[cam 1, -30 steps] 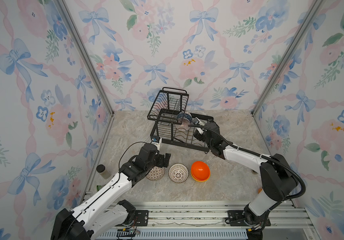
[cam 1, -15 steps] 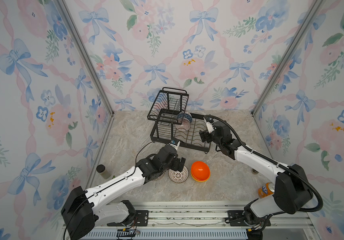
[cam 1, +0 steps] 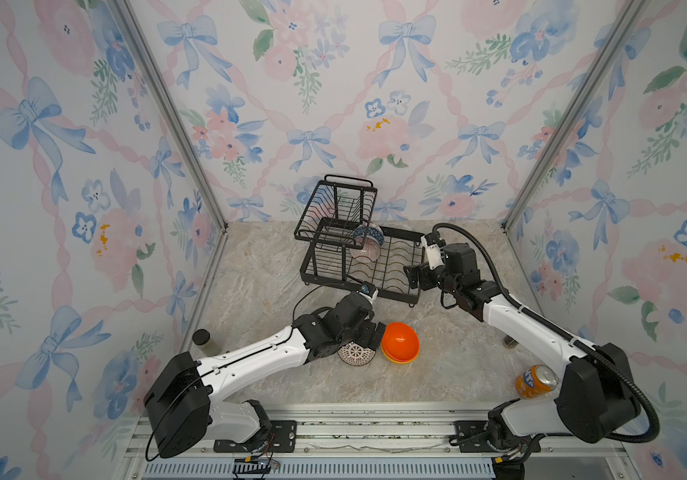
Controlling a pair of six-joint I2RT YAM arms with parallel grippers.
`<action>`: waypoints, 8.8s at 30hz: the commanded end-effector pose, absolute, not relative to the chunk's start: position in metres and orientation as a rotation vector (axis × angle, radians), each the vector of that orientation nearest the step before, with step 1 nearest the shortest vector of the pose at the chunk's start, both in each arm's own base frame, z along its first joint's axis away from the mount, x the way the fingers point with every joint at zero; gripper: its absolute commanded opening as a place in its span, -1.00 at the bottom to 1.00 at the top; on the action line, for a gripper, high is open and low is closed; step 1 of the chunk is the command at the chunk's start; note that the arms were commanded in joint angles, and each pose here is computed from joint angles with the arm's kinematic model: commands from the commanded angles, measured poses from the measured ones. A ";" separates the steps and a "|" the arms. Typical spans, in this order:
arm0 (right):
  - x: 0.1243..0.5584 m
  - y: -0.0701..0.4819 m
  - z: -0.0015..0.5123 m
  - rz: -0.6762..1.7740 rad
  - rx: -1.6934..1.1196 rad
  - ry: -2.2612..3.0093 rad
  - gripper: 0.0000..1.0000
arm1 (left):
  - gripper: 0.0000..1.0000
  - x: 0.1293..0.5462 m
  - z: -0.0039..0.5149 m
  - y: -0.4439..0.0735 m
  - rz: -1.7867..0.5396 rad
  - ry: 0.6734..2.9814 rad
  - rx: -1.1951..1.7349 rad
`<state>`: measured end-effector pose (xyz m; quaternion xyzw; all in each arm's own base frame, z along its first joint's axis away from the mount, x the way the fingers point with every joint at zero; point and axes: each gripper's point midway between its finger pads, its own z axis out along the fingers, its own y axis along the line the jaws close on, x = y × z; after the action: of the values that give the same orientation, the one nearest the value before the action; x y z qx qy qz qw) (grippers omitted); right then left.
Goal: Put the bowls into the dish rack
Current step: 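Lower the left gripper onto the orange bowl rim and close it, then lift the orange bowl off the yellow bowl toward the rack while the right gripper approaches, then close the right gripper on the orange bowl rim beside the left gripper, then open and draw back the left gripper while the right gripper carries the orange bowl, then lower the orange bowl into the lower rack tier with the right gripper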
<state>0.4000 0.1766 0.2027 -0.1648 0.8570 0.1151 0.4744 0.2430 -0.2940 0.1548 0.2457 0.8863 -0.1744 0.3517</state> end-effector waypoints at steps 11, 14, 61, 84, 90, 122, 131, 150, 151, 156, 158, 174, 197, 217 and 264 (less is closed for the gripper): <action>0.402 0.181 0.194 0.338 -0.451 2.151 0.94 | 0.80 0.239 0.130 -0.348 -0.579 2.363 0.652; 0.405 0.182 0.190 0.331 -0.462 2.161 0.93 | 0.63 0.243 0.122 -0.351 -0.553 2.379 0.650; 0.408 0.176 0.176 0.333 -0.456 2.186 0.94 | -1.00 0.260 0.102 -0.347 -0.204 2.447 0.745; 0.409 0.170 0.216 0.482 -0.369 2.102 0.93 | -1.00 0.274 0.171 -0.321 -0.181 2.272 0.667; 0.400 0.172 0.243 0.528 -0.376 2.056 0.93 | -1.00 0.286 0.186 -0.283 -0.174 2.248 0.558; 0.330 0.314 0.275 0.814 -0.693 2.024 0.88 | -1.00 0.323 0.279 -0.209 -0.183 1.817 0.178; 0.335 0.324 0.257 0.810 -0.691 2.075 0.66 | -1.00 0.323 0.285 -0.214 -0.214 1.793 0.192; 0.341 0.333 0.251 0.814 -0.711 2.090 -0.52 | -1.00 0.321 0.279 -0.221 -0.254 1.803 0.222; 0.342 0.333 0.251 0.813 -0.712 2.090 -0.58 | -1.00 0.321 0.278 -0.222 -0.259 1.804 0.223; 0.342 0.333 0.252 0.808 -0.717 2.088 -0.86 | -1.00 0.319 0.272 -0.225 -0.282 1.817 0.239; 0.342 0.334 0.252 0.804 -0.719 2.085 -0.98 | -1.00 0.318 0.270 -0.226 -0.288 1.823 0.241; 0.348 0.311 0.244 0.593 -0.806 2.058 -1.00 | -0.63 0.313 0.255 -0.235 -0.307 1.897 0.319; 0.416 0.255 0.232 -0.245 -0.935 1.805 -1.00 | 0.96 0.305 0.243 -0.190 -0.297 1.994 0.277; 0.434 0.271 0.207 -0.549 -1.140 1.530 -1.00 | 0.96 0.307 0.234 -0.171 -0.311 2.027 0.249; 0.531 0.294 0.176 -0.707 -1.012 1.550 -1.00 | 0.96 0.302 0.227 -0.164 -0.324 2.045 0.240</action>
<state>0.5165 0.2955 0.1488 -0.4649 0.6619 -0.2865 0.5135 0.3048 -0.1669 0.2311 0.1036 0.8439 -0.1308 0.5100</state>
